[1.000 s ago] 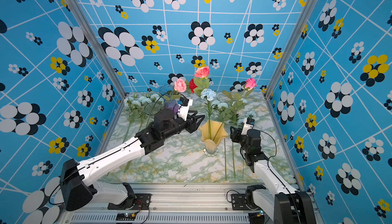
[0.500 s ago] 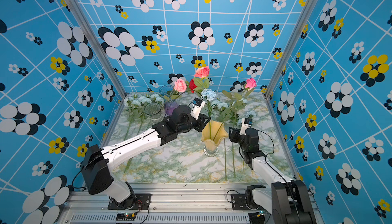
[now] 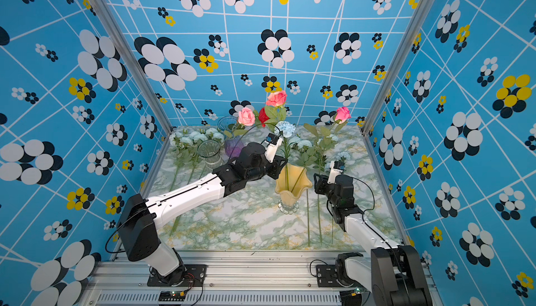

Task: Pick out blue flowers from the vase
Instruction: Place the flower at the center of the board, then pick up the flower from the vase.

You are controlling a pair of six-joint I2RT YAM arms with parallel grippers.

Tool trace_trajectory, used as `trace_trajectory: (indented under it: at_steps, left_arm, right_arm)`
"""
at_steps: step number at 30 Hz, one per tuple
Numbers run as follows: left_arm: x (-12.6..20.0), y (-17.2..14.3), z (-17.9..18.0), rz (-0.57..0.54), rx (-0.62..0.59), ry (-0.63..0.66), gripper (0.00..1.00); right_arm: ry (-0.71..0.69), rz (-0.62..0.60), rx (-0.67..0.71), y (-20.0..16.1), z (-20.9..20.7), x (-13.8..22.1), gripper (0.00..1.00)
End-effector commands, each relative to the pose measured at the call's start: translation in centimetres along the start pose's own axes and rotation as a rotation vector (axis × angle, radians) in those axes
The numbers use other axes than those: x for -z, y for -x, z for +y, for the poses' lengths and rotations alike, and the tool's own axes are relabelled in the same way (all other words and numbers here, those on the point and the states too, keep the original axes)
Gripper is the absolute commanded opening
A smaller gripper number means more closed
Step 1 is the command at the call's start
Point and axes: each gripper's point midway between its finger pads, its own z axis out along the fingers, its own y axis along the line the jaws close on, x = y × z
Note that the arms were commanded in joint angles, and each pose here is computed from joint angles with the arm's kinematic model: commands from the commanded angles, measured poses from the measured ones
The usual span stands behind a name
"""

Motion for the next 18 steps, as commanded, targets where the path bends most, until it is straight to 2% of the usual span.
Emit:
trace_trajectory:
  at_steps: [1, 13, 18]
  left_arm:
    - [-0.51, 0.9, -0.49, -0.018, -0.019, -0.008, 0.24]
    - [-0.11, 0.98, -0.95, -0.028, -0.031, -0.035, 0.04]
    - [0.1, 1.19, -1.27, -0.034, -0.033, -0.051, 0.01]
  right_arm:
    - [0.033, -0.04, 0.012, 1.44, 1.07, -0.02, 0.34]
    - [0.018, -0.053, 0.012, 1.55, 0.81, 0.31, 0.24]
    - [0.01, -0.058, 0.01, 1.58, 0.64, 0.4, 0.22]
